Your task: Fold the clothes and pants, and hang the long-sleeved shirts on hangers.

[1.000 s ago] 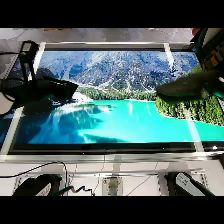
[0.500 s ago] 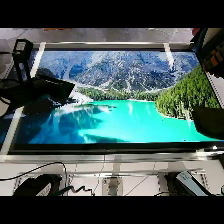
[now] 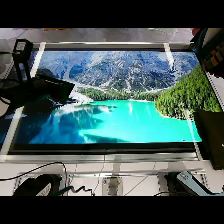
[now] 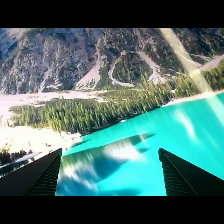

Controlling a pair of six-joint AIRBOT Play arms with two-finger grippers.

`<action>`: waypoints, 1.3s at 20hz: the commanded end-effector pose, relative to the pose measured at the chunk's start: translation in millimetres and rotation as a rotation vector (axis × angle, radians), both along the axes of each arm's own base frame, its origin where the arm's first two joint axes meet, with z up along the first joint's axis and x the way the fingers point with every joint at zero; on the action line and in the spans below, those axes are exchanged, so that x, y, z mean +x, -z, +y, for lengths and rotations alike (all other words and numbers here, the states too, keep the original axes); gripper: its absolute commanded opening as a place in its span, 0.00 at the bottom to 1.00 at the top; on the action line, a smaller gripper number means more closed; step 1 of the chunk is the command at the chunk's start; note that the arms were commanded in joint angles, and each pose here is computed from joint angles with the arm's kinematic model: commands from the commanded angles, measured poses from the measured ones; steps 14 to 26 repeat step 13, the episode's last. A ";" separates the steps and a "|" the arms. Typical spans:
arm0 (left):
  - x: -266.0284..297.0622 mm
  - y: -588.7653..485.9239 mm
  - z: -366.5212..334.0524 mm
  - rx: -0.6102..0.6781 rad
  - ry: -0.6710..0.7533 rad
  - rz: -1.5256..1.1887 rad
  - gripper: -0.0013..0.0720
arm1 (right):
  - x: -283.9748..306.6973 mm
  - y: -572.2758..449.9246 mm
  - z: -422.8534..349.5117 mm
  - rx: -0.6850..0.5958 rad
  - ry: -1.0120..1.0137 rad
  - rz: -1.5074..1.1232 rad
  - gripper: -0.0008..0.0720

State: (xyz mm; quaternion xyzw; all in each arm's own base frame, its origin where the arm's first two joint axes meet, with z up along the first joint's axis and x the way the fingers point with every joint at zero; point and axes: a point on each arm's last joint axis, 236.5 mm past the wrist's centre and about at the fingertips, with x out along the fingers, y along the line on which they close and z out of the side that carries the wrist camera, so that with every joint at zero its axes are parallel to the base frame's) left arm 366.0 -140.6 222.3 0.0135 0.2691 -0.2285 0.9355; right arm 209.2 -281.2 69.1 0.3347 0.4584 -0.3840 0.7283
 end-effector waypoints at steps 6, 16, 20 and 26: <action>0.0 -0.3 0.4 0.000 -0.001 -0.001 0.97 | 140.4 -10.6 176.9 -0.052 -0.737 -0.073 0.06; 0.0 -0.3 0.4 0.000 -0.001 -0.001 0.97 | 166.4 -17.5 309.6 -0.095 -1.104 -0.125 0.06; 0.0 -0.3 0.4 0.000 -0.001 -0.001 0.97 | 166.4 -17.5 309.6 -0.095 -1.104 -0.125 0.06; 0.0 -0.3 0.4 0.000 -0.001 -0.001 0.97 | 166.4 -17.5 309.6 -0.095 -1.104 -0.125 0.06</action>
